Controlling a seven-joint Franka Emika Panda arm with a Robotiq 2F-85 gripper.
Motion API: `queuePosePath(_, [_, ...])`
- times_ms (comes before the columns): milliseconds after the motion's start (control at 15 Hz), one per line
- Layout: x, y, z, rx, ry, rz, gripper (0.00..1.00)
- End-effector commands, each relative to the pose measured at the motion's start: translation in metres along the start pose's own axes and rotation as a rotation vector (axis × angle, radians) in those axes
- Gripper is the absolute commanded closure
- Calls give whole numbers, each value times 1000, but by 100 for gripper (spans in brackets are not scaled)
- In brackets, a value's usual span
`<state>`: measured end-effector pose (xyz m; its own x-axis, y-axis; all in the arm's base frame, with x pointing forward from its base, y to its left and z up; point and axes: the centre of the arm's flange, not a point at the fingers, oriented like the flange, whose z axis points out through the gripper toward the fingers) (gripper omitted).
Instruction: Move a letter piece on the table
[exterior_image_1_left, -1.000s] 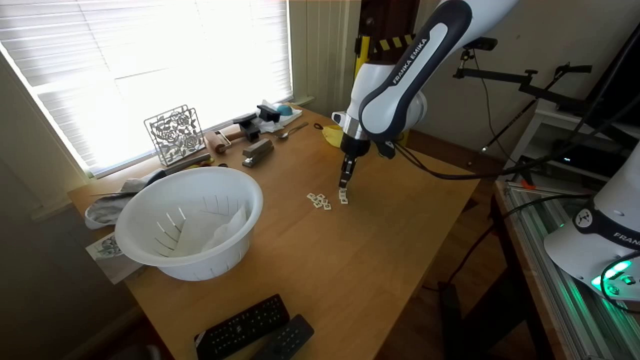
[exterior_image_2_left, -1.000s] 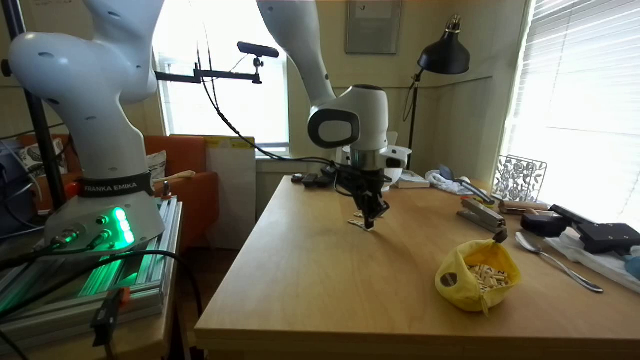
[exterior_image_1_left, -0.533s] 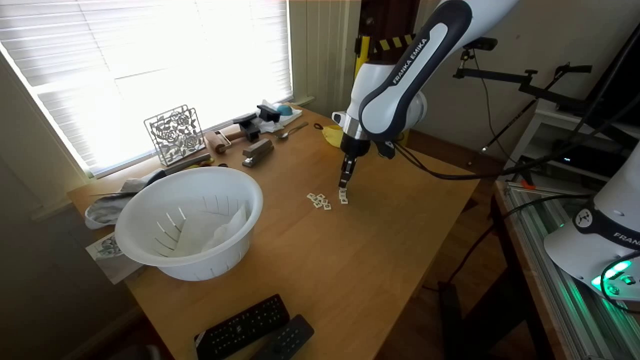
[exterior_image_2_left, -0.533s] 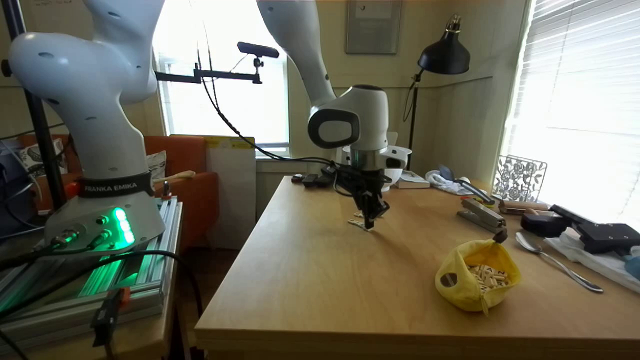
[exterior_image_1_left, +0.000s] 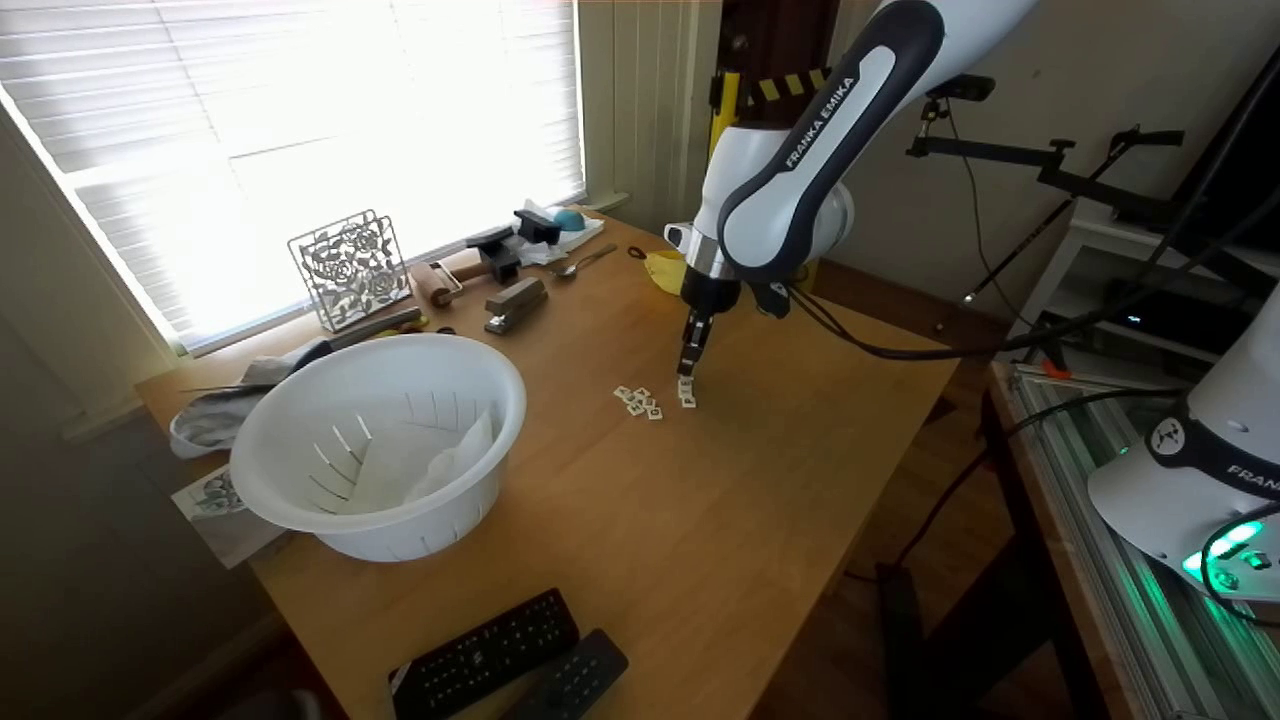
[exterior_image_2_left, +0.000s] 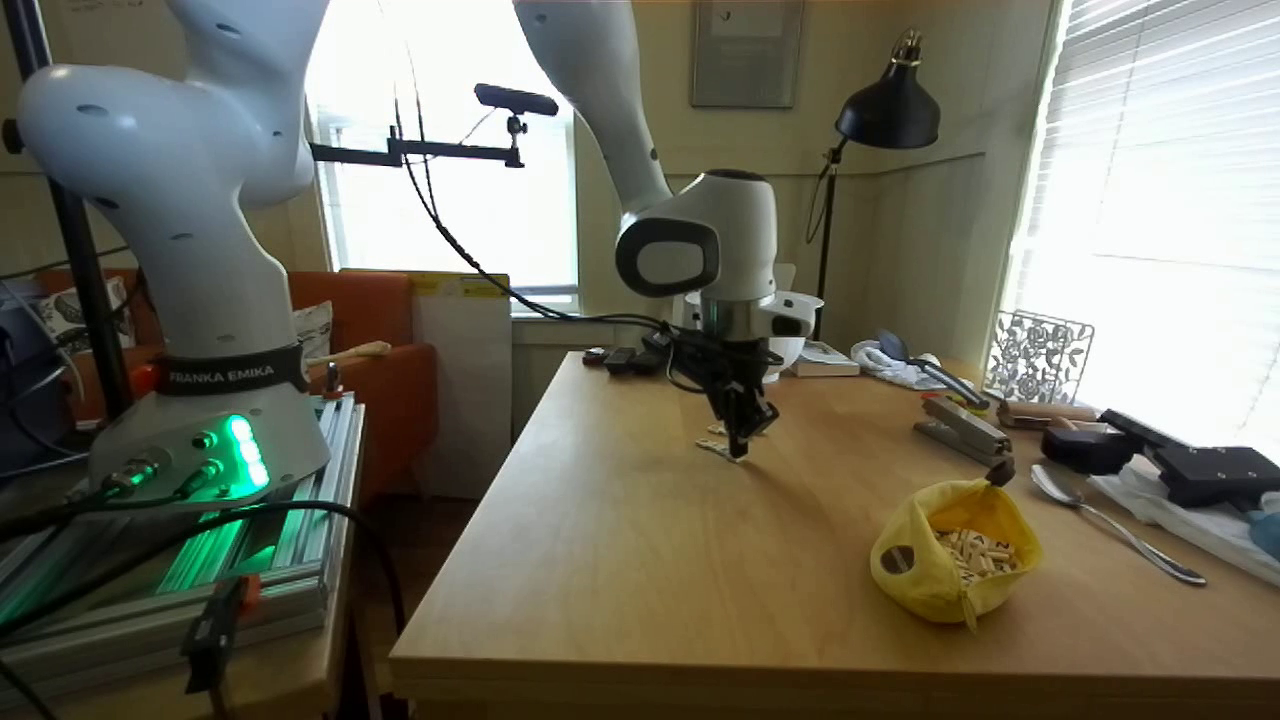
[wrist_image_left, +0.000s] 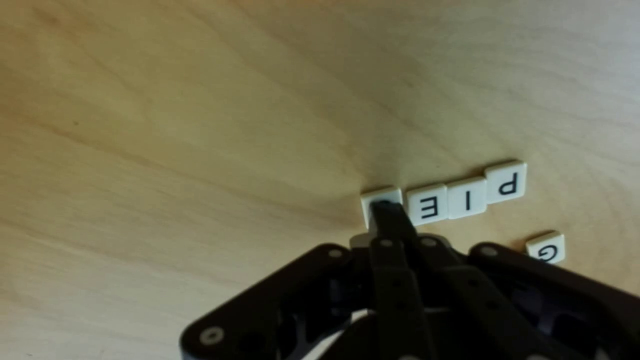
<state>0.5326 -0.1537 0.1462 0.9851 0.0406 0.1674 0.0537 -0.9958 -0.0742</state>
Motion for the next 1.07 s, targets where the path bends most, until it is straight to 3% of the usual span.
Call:
queuePosePath(0, [-10,-5,16,13,-19,18,100])
queuePosePath(1000, [-13,-8,18,20,-28,20,100])
